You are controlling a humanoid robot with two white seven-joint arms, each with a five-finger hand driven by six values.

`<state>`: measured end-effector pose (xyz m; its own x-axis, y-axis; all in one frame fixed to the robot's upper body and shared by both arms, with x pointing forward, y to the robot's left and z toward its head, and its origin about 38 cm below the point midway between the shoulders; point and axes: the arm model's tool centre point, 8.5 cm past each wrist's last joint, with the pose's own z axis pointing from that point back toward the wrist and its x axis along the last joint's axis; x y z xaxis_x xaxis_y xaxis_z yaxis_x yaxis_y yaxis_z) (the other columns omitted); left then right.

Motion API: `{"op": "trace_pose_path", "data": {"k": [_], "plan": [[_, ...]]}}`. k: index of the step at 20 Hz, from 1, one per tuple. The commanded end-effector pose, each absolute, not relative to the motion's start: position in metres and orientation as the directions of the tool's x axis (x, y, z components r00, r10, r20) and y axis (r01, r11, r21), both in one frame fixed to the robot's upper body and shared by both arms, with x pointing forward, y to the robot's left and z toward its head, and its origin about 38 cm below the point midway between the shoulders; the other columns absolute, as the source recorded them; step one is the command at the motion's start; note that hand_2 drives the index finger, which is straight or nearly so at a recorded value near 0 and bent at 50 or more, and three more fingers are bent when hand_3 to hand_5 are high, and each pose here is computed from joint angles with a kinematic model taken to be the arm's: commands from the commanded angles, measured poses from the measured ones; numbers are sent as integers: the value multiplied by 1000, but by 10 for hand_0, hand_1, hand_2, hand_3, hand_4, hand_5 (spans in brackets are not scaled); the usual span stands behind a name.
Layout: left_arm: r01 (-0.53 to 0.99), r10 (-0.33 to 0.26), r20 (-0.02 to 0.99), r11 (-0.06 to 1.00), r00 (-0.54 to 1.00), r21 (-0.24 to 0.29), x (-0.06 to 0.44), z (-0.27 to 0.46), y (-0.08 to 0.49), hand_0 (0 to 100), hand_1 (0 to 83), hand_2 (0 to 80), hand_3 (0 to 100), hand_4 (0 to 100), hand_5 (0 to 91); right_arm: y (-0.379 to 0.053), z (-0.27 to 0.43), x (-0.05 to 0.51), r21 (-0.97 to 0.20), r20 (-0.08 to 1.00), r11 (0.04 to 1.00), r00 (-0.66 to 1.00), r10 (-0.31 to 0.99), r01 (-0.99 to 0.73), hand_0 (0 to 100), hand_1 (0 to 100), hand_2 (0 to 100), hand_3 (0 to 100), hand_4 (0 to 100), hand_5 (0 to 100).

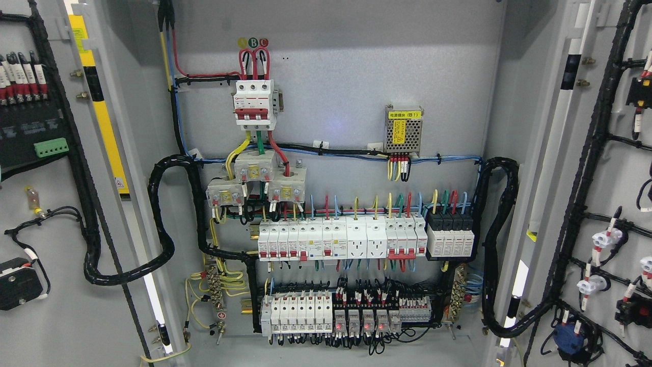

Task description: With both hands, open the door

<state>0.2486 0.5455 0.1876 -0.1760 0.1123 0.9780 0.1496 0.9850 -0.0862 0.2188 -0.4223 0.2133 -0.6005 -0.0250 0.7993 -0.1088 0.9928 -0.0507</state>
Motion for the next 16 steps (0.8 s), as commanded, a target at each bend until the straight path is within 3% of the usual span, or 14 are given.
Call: {"op": "trace_pose_path", "data": {"k": [1,16], "plan": [[106,116,978,989,-172,-98,249,187,563,0,0,0,0,0,0,-390,211,226,-37,805,974,-585,-104,-224,243,0,0,0,0,0],[262,129,960,963,-247,-62,242,205,519,0,0,0,0,0,0,-367,195,225,5,829,956,-534,-167,-293,245,0,0,0,0,0]]}}
